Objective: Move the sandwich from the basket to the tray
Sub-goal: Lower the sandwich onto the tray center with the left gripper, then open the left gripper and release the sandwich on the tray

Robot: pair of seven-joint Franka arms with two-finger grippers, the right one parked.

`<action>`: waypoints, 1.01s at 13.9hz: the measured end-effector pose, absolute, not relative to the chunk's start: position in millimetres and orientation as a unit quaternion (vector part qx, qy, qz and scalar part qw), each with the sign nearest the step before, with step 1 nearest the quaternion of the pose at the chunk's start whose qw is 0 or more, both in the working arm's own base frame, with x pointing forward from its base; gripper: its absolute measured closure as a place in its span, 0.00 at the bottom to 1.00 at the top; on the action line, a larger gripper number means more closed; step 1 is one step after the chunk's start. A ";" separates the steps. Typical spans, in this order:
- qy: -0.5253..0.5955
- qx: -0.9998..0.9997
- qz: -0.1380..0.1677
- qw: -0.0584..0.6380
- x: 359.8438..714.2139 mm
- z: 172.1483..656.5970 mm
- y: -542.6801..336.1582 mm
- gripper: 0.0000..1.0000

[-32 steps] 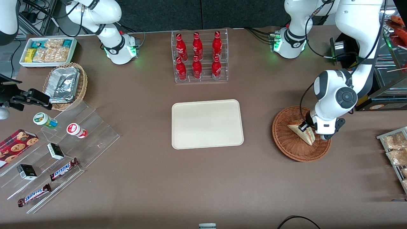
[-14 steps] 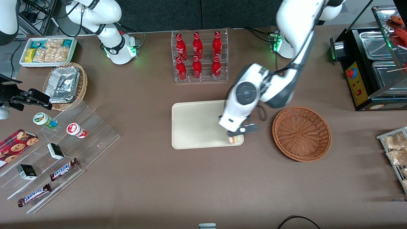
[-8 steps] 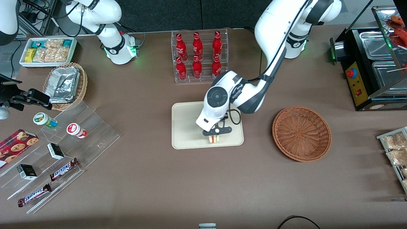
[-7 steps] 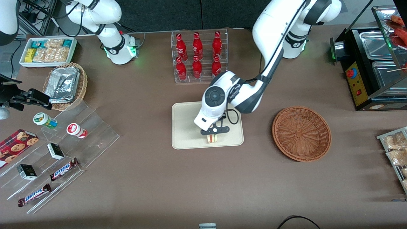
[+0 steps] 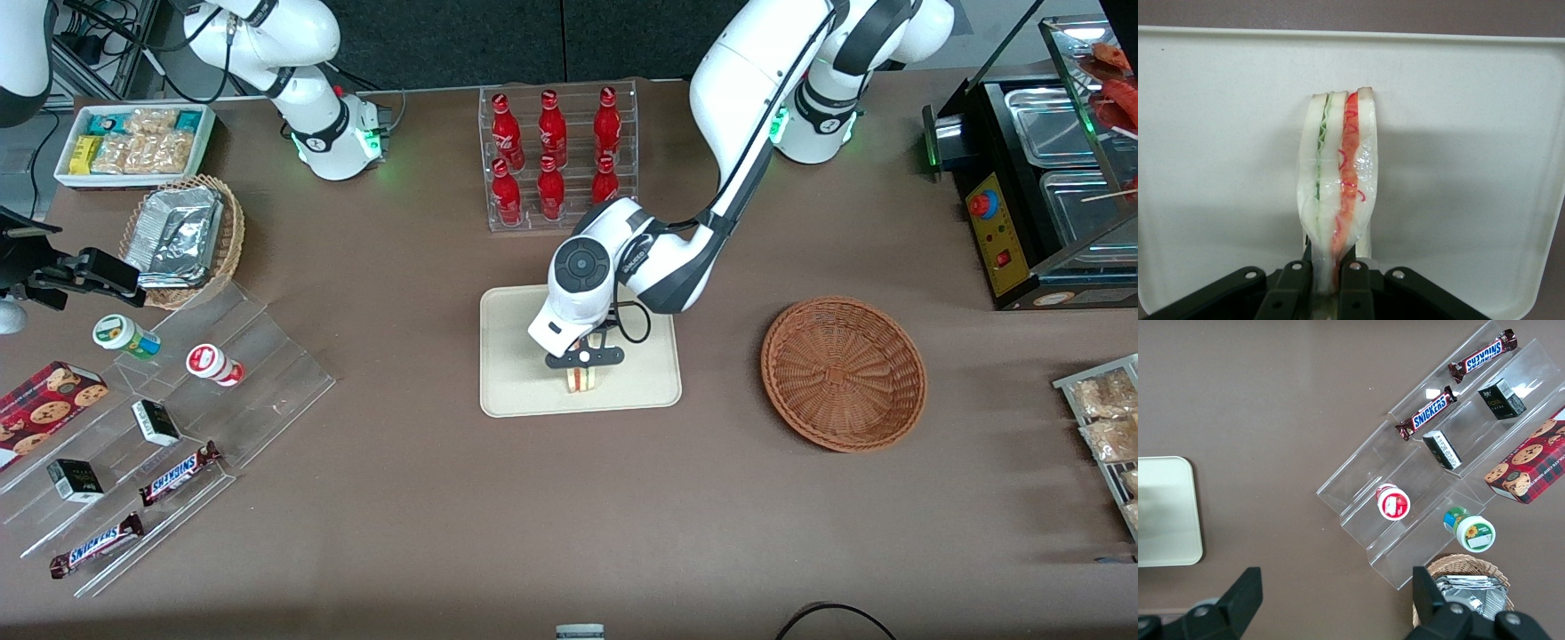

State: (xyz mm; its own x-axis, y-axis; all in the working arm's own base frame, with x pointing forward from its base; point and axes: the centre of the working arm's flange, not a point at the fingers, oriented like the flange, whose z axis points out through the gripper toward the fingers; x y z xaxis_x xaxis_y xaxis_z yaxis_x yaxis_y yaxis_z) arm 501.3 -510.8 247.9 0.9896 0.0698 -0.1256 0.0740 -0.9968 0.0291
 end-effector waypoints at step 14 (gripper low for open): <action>-0.049 0.998 -0.040 0.020 541.4 291.1 -480.1 0.00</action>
State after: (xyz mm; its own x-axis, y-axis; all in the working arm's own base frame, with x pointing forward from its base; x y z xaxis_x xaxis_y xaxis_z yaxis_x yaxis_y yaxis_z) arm 541.4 -480.1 291.1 0.9919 -0.0993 -0.0786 -0.0961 -0.9944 0.0433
